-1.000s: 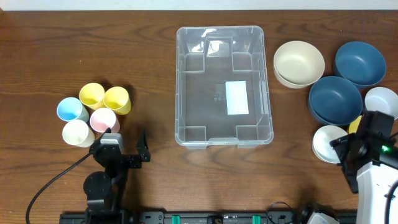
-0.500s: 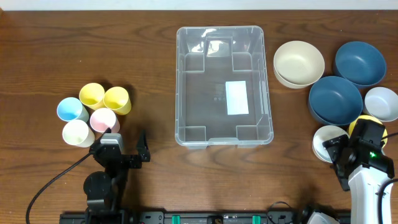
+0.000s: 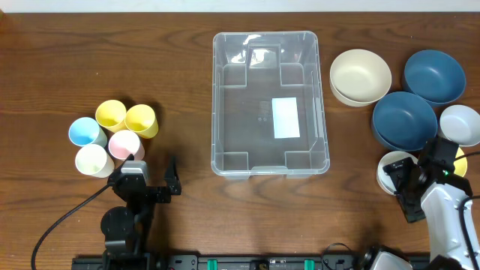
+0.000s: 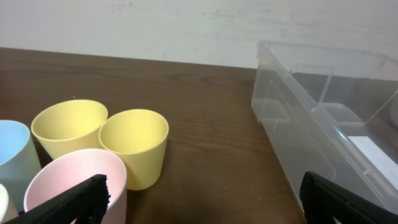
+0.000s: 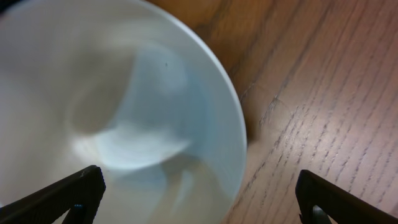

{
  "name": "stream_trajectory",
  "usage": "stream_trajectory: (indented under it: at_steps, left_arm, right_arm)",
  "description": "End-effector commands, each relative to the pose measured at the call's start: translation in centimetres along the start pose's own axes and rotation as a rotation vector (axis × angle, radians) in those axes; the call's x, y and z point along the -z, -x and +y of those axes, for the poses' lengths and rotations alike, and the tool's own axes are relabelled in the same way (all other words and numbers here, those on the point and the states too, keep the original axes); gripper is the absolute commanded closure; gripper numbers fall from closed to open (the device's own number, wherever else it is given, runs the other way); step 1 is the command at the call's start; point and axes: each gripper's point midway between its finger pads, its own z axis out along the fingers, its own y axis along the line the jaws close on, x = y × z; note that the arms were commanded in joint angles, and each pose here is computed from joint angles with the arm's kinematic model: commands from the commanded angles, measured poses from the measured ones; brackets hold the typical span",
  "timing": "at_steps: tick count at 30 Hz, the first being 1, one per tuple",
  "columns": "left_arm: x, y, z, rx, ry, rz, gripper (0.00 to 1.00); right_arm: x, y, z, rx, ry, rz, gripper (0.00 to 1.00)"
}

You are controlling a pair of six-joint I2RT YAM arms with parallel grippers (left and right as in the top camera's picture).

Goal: Pack container
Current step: 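Move the right gripper over the bowls on the right side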

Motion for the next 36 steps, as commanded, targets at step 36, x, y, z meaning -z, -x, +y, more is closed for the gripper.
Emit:
stream_trajectory:
  at_steps: [36]
  left_arm:
    - [-0.2, -1.3, 0.2, -0.008, 0.000, 0.030, 0.02]
  right_arm:
    - [11.8, 4.7, 12.2, 0.700, 0.492, -0.161, 0.01]
